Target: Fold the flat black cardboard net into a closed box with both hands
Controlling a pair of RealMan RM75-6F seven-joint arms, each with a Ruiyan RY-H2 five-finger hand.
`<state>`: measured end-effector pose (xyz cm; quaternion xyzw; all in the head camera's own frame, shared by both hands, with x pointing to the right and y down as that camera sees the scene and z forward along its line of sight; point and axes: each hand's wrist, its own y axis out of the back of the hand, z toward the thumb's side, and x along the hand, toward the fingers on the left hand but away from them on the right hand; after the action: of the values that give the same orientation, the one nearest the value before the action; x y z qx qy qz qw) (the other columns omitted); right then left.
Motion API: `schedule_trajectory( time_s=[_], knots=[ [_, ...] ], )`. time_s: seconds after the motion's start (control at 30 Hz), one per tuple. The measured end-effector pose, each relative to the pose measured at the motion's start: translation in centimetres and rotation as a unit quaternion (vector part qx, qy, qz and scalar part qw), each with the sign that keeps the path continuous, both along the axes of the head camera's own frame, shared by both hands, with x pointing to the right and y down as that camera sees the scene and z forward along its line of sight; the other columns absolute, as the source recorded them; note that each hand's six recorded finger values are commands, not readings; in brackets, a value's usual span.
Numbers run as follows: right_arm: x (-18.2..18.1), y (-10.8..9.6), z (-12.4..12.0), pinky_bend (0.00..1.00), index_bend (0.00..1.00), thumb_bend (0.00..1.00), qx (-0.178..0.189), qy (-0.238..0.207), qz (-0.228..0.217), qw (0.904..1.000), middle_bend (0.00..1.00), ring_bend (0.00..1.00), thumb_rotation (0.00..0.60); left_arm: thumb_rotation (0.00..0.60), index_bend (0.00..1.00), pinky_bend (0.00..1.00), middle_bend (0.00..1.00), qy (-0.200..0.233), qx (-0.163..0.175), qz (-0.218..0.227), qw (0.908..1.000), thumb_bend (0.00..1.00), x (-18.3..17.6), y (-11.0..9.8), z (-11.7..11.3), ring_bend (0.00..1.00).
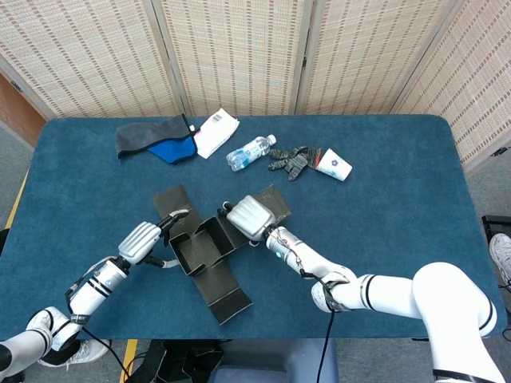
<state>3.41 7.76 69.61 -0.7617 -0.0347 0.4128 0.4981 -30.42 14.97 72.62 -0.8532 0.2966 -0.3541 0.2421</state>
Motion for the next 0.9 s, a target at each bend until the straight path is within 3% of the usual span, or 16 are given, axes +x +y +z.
schedule_trajectory(
  time_s=[0.5, 0.9],
  knots=[
    [0.7, 0.3, 0.3, 0.87, 0.24, 0.09, -0.001, 0.007, -0.001, 1.0000, 0.32, 0.88, 0.600, 0.600, 0.00, 0.94, 0.00, -0.003, -0.010, -0.016, 0.9998, 0.17, -0.5, -0.2, 0.3, 0.56],
    [0.2, 0.5, -0.5, 0.87, 0.26, 0.10, 0.012, 0.003, -0.036, 0.9993, 0.32, 0.88, 0.600, 0.600, 0.00, 0.94, 0.00, 0.024, -0.094, -0.057, 0.9937, 0.17, -0.4, -0.3, 1.4, 0.55]
  ],
)
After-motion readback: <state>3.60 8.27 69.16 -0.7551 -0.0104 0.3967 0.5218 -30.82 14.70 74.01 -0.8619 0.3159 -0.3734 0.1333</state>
